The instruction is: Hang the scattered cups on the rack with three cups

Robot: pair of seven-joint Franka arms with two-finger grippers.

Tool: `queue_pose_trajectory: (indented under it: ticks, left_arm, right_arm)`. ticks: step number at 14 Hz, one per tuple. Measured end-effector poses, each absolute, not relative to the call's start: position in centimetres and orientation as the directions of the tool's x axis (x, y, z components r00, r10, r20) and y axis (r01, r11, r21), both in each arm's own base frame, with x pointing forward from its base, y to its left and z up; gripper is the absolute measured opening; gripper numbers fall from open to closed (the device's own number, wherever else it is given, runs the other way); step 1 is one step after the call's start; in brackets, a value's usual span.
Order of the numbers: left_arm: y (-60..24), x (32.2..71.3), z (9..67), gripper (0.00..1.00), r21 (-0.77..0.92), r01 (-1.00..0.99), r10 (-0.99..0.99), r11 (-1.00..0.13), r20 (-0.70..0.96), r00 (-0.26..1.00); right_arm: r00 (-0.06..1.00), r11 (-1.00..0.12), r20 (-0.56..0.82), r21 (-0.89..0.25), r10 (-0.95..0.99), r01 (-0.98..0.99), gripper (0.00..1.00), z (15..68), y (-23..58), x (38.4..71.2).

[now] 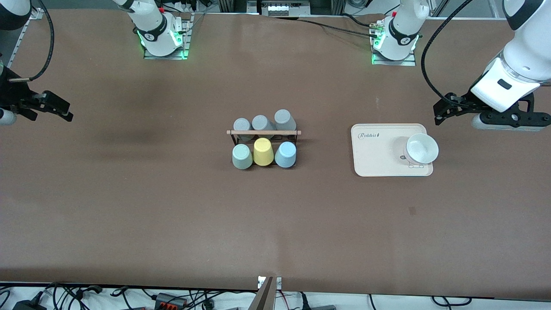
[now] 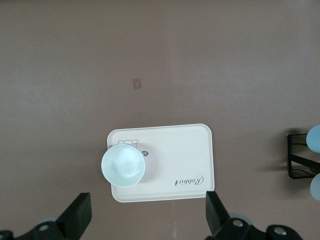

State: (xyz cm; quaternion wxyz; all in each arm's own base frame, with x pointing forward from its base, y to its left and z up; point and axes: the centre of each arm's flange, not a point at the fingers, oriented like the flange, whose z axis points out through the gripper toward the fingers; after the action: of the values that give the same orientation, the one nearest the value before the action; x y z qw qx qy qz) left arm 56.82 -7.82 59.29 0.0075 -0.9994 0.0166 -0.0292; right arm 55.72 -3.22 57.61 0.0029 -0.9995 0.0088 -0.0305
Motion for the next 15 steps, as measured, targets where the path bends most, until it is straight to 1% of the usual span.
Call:
queue_pose_trajectory:
  ticks: [15]
  left_arm:
    - [-7.83,56.82,59.29,1.0,-0.016,-0.033,-0.034,-0.999,0.058,0.998]
  right_arm:
    - [0.997,-1.0,0.067,-0.006,-0.028,-0.027,1.0,57.95,-3.75,55.54]
